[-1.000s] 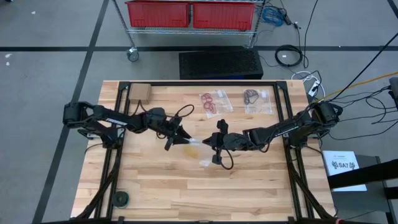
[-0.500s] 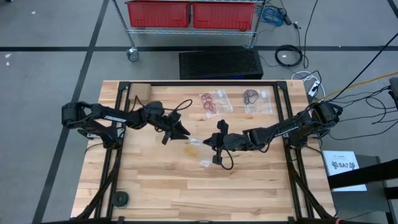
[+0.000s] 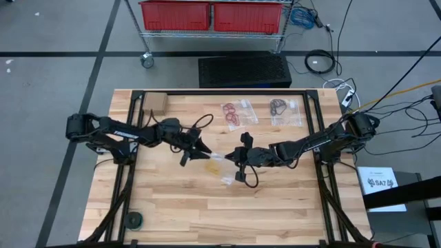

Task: Sort rubber bands
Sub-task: Close the top left transparent zip lock bag, then adjust all the transparent zip lock bag to the center table

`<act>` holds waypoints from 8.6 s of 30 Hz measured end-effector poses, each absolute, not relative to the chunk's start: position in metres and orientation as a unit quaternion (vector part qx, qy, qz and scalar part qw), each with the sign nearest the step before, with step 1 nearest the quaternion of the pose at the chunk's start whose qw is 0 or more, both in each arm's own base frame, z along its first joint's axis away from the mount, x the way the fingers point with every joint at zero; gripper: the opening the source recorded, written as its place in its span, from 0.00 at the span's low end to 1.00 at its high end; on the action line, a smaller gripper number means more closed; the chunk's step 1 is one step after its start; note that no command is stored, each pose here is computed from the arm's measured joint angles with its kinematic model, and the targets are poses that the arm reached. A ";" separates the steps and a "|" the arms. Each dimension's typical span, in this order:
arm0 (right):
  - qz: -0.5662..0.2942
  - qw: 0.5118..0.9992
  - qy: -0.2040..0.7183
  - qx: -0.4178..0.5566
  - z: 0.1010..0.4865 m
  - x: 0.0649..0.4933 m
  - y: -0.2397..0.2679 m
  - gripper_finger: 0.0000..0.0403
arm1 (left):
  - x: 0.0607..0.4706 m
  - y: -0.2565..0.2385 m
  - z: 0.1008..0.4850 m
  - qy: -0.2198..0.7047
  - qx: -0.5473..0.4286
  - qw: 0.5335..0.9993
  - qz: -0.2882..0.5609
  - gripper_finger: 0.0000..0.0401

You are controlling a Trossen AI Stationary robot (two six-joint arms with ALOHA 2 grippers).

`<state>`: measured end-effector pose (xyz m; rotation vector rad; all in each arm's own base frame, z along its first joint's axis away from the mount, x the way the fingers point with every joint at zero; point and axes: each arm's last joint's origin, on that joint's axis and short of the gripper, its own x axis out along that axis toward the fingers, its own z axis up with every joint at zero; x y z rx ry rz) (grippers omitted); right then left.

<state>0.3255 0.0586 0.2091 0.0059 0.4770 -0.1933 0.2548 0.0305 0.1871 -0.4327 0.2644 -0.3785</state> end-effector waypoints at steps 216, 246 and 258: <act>-0.128 0.812 0.561 0.099 0.245 0.312 0.062 0.01 | 0.258 0.026 0.185 0.190 -0.105 0.970 -0.108 0.01; -0.145 0.809 0.567 0.062 0.235 0.305 0.067 0.00 | 0.257 0.029 0.189 0.181 -0.068 0.980 -0.047 0.39; -0.213 0.870 0.424 0.135 0.173 0.305 0.064 0.00 | 0.297 0.021 0.157 0.248 -0.078 0.959 -0.114 0.14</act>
